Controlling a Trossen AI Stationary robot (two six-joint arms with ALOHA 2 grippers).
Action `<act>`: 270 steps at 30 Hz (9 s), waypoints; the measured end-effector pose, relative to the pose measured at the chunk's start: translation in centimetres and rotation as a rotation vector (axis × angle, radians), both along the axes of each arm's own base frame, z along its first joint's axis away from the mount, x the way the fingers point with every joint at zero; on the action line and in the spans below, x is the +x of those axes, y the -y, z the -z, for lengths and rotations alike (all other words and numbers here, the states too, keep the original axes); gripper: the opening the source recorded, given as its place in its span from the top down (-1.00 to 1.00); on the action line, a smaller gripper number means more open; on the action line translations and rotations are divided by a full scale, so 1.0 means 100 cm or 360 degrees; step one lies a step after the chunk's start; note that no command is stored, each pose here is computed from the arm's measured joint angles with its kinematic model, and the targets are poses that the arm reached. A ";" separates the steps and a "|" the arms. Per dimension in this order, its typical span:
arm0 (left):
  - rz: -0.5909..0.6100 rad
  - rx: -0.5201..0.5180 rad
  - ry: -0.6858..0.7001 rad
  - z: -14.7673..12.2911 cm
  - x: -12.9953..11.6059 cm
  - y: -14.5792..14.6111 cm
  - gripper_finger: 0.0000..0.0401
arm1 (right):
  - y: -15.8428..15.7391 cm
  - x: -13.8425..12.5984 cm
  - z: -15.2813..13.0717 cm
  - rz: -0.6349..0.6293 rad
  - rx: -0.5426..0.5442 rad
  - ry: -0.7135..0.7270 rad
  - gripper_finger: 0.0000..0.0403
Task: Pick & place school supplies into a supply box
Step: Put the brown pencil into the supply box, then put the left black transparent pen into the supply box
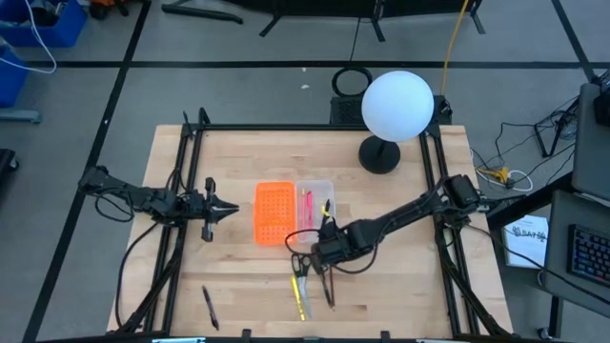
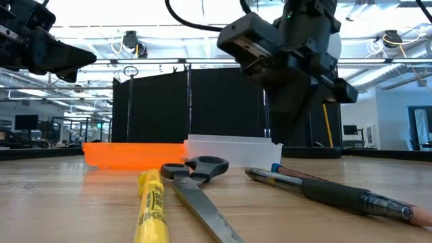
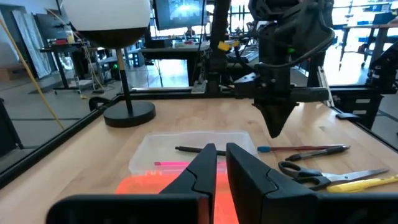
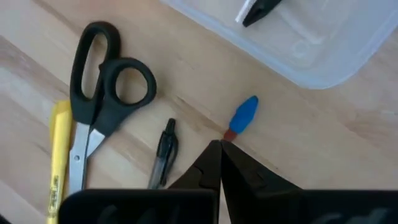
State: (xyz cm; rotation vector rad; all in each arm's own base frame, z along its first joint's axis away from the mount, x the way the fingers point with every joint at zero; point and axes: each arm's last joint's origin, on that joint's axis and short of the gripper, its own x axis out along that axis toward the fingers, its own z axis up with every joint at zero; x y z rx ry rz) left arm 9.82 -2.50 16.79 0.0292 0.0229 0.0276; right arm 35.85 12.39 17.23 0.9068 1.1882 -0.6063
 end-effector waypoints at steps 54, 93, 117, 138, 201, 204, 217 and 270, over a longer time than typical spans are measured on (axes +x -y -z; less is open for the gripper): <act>-0.0013 0.0029 0.0003 0.000 0.000 0.000 0.77 | 0.010 -0.011 0.062 0.0237 0.0059 -0.0004 0.19; -0.0014 0.0029 -0.0013 0.001 0.000 0.000 0.77 | 0.006 -0.041 0.055 -0.0453 -0.0561 -0.0270 0.18; -0.0014 0.0036 -0.0011 0.001 0.000 0.000 0.77 | 0.019 -0.026 0.049 -0.0702 -0.0661 -0.0126 0.18; -0.0014 0.0036 -0.0012 0.001 0.000 0.000 0.77 | 0.031 -0.022 0.072 -0.0731 -0.0380 -0.0269 0.92; -0.0012 0.0015 -0.0005 0.001 0.000 0.000 0.77 | 0.185 0.031 0.008 0.0392 -0.0302 0.0762 0.96; -0.0011 0.0001 -0.0002 0.001 0.000 0.000 0.77 | 0.186 0.030 0.009 0.0393 -0.0304 0.0731 0.96; -0.0010 -0.0038 0.0001 0.000 0.000 0.000 0.77 | 0.186 0.025 0.013 0.0324 -0.0337 0.0622 0.74; -0.0351 -0.0570 -0.0251 0.020 0.011 0.000 0.77 | 0.074 -0.139 0.014 -0.1059 -0.1369 0.1400 0.99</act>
